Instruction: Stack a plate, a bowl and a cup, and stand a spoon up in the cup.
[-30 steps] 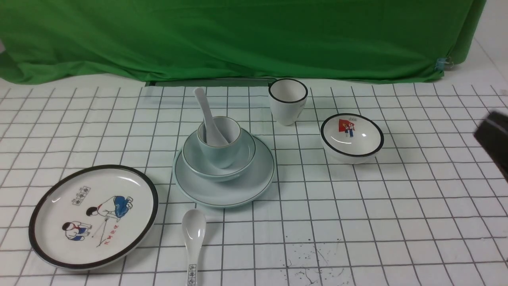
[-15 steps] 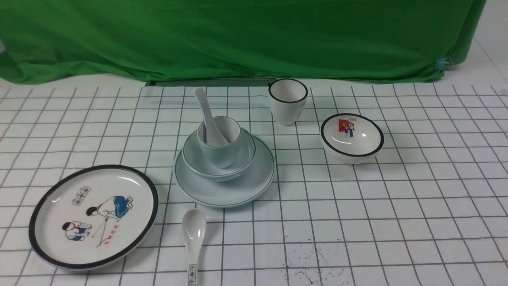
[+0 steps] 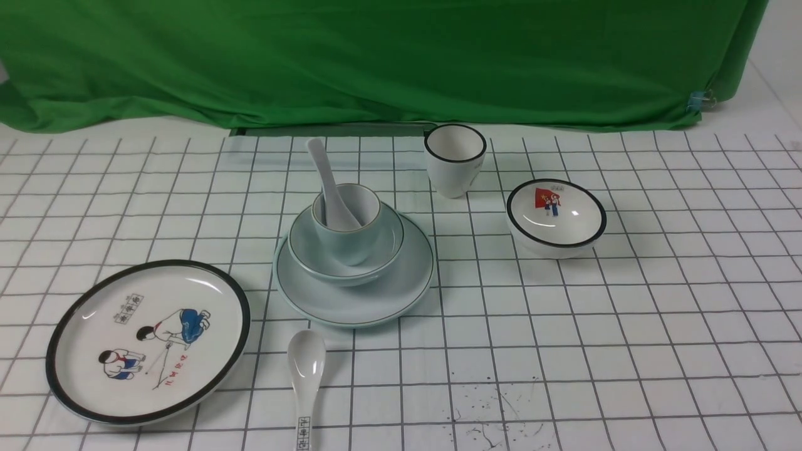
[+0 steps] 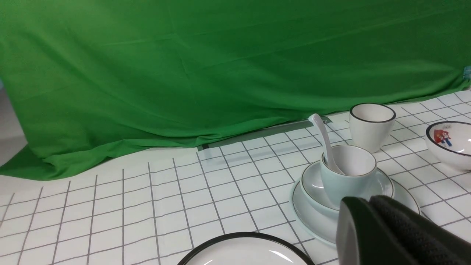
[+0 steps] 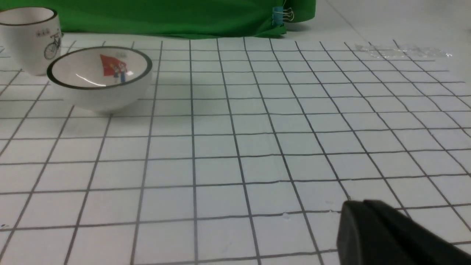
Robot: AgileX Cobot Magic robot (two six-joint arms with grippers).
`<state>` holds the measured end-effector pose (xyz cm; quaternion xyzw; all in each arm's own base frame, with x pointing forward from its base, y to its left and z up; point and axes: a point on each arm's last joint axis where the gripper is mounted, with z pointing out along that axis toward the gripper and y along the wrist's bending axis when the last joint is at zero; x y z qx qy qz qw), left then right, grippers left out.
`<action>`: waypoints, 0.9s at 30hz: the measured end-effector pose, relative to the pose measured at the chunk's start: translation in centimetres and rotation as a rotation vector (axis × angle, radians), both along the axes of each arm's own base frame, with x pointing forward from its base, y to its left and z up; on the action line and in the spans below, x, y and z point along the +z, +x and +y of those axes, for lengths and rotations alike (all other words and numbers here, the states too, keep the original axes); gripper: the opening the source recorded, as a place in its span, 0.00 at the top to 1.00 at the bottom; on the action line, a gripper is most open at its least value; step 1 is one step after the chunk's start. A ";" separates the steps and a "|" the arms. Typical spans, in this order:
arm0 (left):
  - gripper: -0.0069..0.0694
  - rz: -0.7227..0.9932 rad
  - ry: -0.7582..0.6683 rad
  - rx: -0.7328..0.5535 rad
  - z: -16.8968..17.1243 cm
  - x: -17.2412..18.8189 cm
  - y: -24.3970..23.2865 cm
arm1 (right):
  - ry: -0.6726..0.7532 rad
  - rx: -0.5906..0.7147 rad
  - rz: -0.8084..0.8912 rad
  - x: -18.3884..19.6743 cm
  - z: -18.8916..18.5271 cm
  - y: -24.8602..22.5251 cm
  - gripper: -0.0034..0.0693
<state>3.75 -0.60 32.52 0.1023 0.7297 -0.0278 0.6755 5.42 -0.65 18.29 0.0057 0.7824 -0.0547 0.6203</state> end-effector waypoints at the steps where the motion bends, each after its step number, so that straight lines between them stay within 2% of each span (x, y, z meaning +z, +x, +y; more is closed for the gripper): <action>1: 0.95 0.000 0.000 0.000 0.0 0.0 0.0 | 0.000 0.000 0.001 0.0 0.0 0.0 0.94; 23: 0.95 -0.001 0.000 0.000 0.0 0.0 0.0 | 0.006 -0.002 0.001 0.0 0.0 0.0 0.89; 27: 0.95 -0.062 -0.014 -0.004 -0.1 -0.2 0.5 | 0.006 -0.002 0.001 0.0 0.0 0.0 0.87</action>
